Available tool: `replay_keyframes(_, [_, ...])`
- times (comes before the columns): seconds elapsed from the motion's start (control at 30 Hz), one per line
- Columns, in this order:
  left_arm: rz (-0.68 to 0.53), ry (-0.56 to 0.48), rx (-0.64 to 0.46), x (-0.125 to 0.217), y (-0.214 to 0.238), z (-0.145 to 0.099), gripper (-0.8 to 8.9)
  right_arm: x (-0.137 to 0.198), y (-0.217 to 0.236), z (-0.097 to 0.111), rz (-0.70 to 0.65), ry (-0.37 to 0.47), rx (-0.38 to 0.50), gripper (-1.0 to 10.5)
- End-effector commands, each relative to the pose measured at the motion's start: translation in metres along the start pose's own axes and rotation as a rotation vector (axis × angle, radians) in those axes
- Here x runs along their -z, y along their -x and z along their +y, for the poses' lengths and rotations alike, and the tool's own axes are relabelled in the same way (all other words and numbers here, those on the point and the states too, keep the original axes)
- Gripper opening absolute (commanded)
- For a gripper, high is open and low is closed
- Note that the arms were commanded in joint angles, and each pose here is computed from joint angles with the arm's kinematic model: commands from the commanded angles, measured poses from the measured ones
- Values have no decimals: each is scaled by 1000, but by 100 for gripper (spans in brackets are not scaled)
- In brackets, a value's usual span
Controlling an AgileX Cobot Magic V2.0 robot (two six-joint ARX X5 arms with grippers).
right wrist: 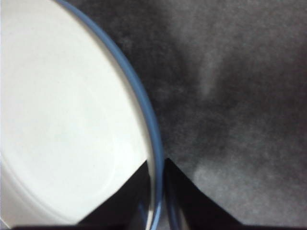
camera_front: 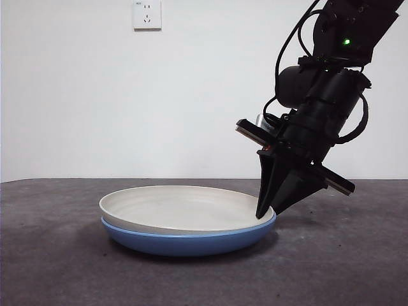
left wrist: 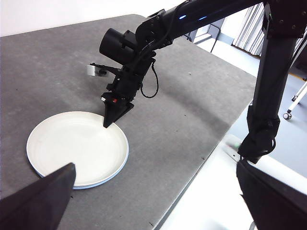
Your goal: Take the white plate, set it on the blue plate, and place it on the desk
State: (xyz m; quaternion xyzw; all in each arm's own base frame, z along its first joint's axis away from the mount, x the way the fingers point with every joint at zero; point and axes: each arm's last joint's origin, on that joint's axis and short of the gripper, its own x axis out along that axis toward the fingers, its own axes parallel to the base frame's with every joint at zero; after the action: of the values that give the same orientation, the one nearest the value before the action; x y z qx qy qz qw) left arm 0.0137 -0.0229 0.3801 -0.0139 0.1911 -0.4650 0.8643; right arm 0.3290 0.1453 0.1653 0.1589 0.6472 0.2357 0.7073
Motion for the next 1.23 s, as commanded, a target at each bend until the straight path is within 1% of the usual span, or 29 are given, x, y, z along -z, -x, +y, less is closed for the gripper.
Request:
replay_keyframes(0.03, [-28, -28, 12, -5, 5, -2, 598, -4, 0, 3, -9, 27, 2, 241])
replay_keyframes(0.1, [-28, -28, 12, -5, 5, -2, 598, -3, 4, 4, -11, 32, 2, 367])
replay_keyframes(0.13, [-28, -28, 12, -5, 5, -2, 598, -2, 8, 5, -14, 38, 2, 402])
replay_keyframes(0.3, [-29, -28, 12, -5, 5, -2, 598, 7, 40, 17, -60, 90, 13, 419])
replay_keyframes(0.37, [-29, -28, 12, -5, 5, -2, 598, 13, 58, 24, -97, 117, 31, 448])
replay_keyframes(0.57, [-29, -28, 12, -5, 5, -2, 598, 49, 124, 49, -224, 195, 78, 553])
replay_keyframes(0.73, [-29, -28, 12, -5, 5, -2, 598, 102, 182, 67, -348, 262, 82, 556])
replay_keyframes(0.83, [-28, -28, 12, -5, 5, -2, 598, 139, 213, 73, -436, 299, 93, 556])
replay_keyframes(0.9, [-29, -28, 12, -5, 5, -2, 598, 164, 229, 74, -480, 327, 77, 556])
replay_keyframes(1.1, [-29, -28, 12, -5, 5, -2, 598, 231, 261, 70, -588, 411, 33, 556])
replay_keyframes(1.23, [-29, -28, 12, -5, 5, -2, 598, 271, 273, 60, -627, 429, 22, 556])
